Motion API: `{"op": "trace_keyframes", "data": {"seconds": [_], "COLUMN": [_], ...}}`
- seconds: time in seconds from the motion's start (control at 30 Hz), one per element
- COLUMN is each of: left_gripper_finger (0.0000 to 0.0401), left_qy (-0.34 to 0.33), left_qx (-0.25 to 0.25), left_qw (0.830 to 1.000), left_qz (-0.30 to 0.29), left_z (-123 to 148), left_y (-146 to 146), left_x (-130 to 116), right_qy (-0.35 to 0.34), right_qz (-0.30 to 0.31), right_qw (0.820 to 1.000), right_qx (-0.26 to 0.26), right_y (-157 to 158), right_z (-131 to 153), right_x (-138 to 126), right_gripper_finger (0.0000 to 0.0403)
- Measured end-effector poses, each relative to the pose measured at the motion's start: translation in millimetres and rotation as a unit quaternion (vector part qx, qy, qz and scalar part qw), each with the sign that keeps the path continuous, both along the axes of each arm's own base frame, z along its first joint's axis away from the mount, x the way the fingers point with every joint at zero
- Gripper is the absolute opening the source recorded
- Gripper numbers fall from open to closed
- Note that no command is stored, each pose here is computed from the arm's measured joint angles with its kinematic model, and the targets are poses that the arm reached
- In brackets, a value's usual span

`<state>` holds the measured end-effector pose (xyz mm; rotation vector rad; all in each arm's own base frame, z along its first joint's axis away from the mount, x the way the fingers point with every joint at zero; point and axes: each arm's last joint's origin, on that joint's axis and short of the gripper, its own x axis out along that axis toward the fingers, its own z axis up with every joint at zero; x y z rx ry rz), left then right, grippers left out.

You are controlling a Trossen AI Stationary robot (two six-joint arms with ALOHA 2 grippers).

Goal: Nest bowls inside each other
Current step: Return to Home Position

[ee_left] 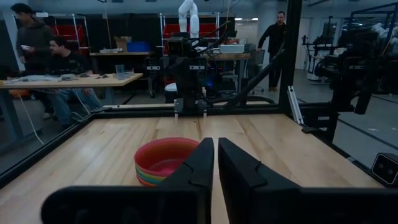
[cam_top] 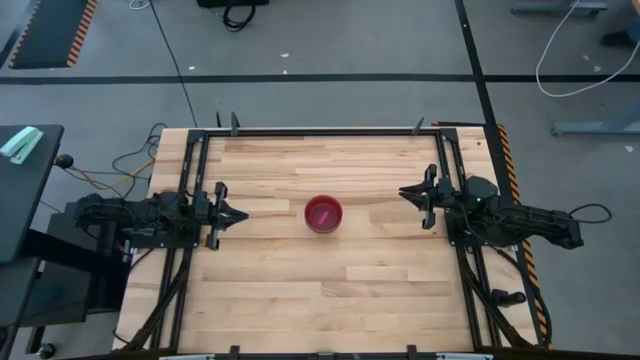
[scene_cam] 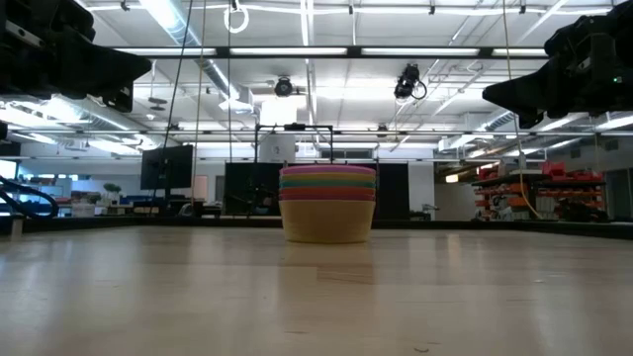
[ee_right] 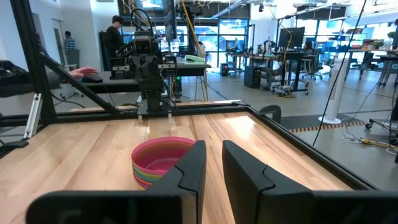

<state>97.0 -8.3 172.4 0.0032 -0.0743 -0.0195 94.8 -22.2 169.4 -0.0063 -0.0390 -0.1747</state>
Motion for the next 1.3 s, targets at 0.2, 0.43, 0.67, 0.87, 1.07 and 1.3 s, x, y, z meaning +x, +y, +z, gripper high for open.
{"op": "trace_keyframes", "data": {"seconds": [0.2, 0.43, 0.67, 0.87, 1.07, 1.3], "left_gripper_finger": [0.0026, 0.0036, 0.0028, 0.0023, 0.0032, 0.0034], "left_qy": [0.0, 0.0, 0.0, 0.0, 0.0, 0.0], "left_qx": [0.0, 0.0, 0.0, 0.0, 0.0, 0.0], "left_qw": [1.0, 1.0, 1.0, 1.0, 1.0, 1.0], "left_qz": [0.0, 0.0, 0.0, 0.0, 0.0, 0.0], "left_z": [0.0, 0.0, 0.0, 0.0, 0.0, 0.0], "left_y": [0.0, 0.0, 0.0, 0.0, 0.0, 0.0], "left_x": [0.0, 0.0, 0.0, 0.0, 0.0, 0.0], "right_qy": [0.0, 0.0, 0.0, 0.0, 0.0, 0.0], "right_qz": [0.0, 0.0, 0.0, 0.0, 0.0, 0.0], "right_qw": [1.0, 1.0, 1.0, 1.0, 1.0, 1.0], "right_qx": [0.0, 0.0, 0.0, 0.0, 0.0, 0.0], "right_y": [0.0, 0.0, 0.0, 0.0, 0.0, 0.0], "right_z": [0.0, 0.0, 0.0, 0.0, 0.0, 0.0], "right_x": [0.0, 0.0, 0.0, 0.0, 0.0, 0.0], "right_gripper_finger": [0.0062, 0.0062, 0.0062, 0.0062, 0.0062, 0.0062]}}
